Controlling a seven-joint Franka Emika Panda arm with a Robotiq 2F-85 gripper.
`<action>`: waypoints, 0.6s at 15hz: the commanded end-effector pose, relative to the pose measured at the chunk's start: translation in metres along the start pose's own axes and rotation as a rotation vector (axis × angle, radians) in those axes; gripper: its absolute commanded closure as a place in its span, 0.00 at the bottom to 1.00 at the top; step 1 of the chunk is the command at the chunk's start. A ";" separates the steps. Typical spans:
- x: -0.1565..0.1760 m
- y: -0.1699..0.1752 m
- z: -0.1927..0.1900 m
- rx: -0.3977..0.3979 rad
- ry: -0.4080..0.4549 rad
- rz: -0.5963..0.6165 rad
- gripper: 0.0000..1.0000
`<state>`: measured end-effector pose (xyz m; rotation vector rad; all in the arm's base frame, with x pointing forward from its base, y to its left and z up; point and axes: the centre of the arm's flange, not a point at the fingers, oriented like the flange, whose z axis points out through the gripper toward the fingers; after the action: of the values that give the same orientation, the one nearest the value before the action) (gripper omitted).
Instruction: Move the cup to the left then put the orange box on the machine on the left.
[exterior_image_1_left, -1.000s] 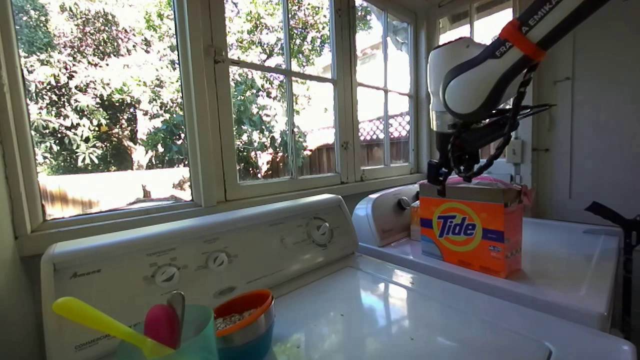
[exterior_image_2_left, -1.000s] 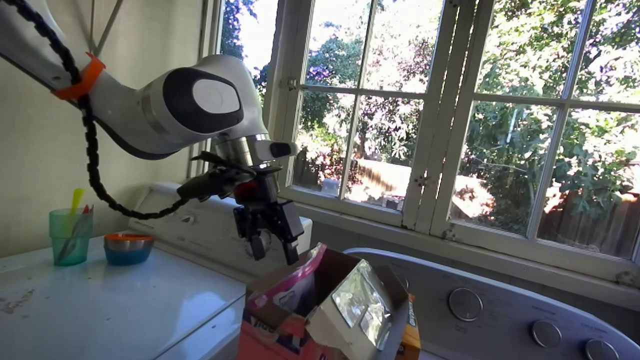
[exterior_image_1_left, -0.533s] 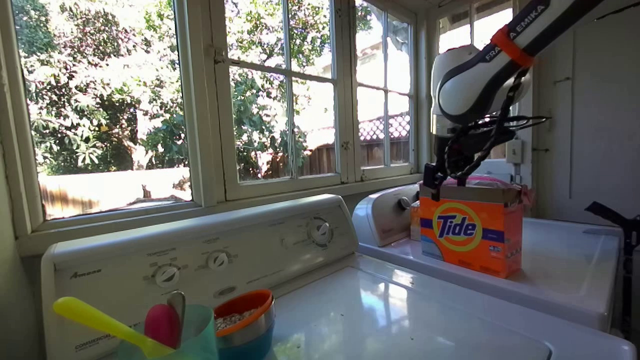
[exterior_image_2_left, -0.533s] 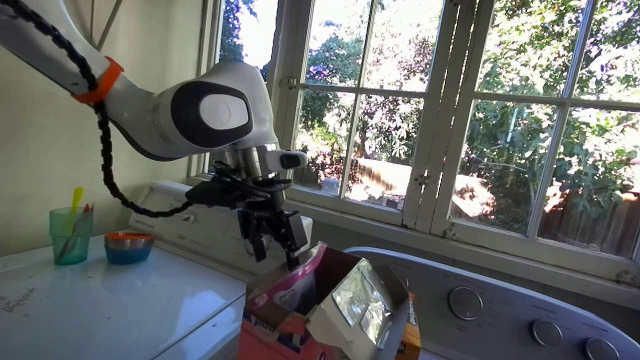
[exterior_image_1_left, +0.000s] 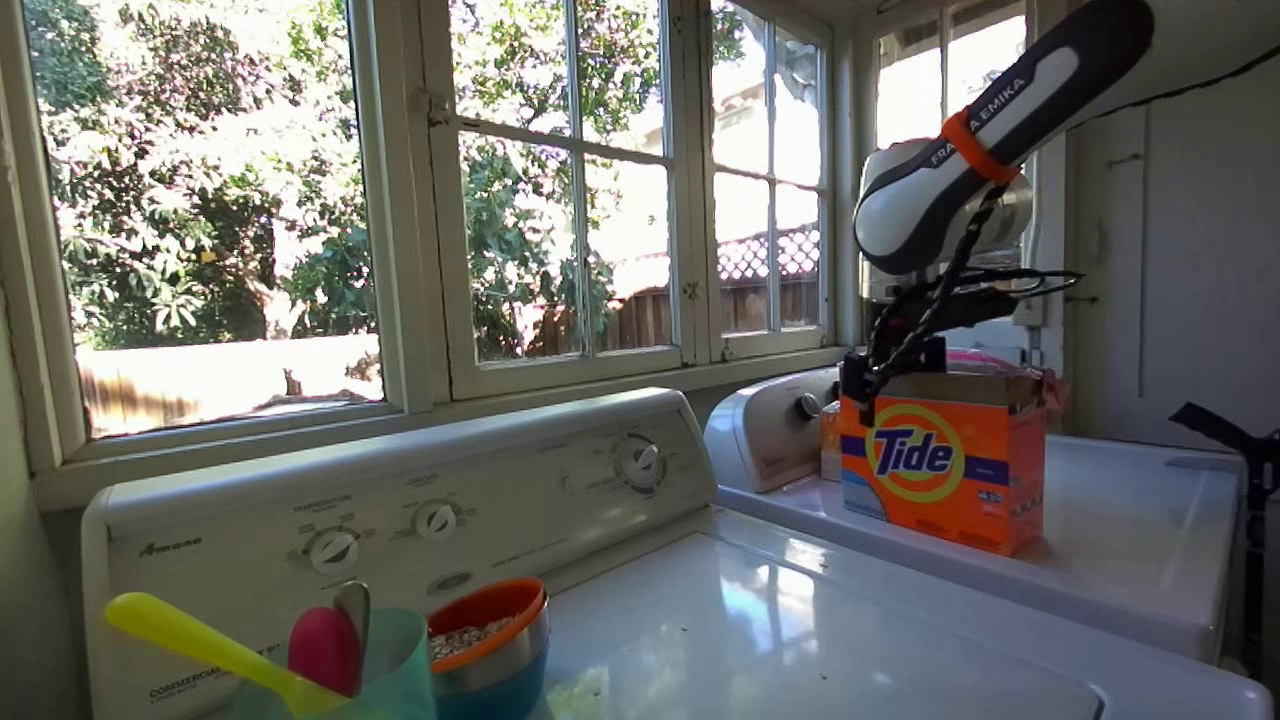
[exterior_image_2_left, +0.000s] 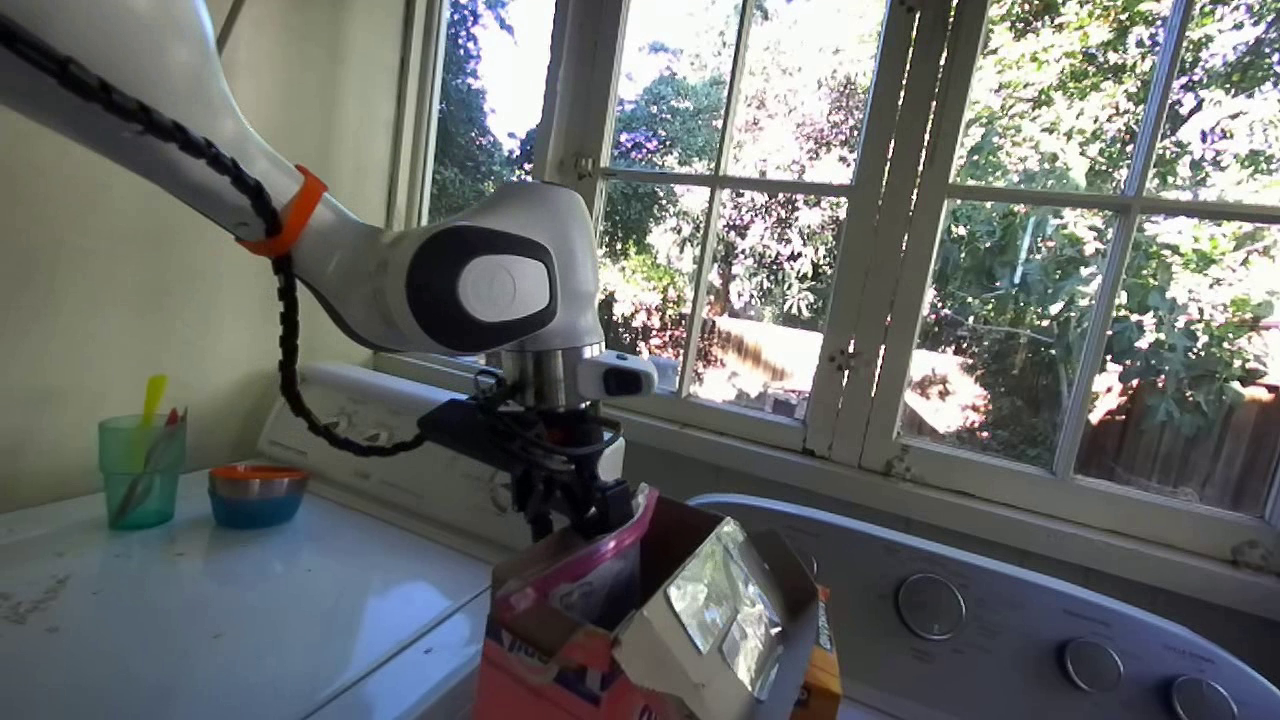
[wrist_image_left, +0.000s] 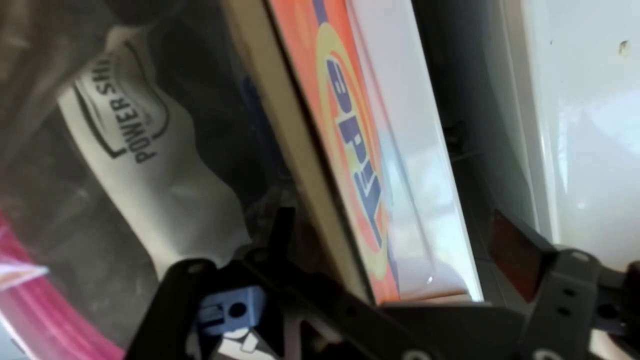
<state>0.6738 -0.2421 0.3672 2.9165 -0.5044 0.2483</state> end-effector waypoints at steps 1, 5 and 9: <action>0.015 0.003 0.001 0.028 -0.064 0.029 0.34; 0.012 0.009 -0.008 0.032 -0.083 0.041 0.67; 0.015 0.011 -0.013 0.034 -0.087 0.056 0.96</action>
<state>0.6760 -0.2526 0.3827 2.9345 -0.5617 0.1664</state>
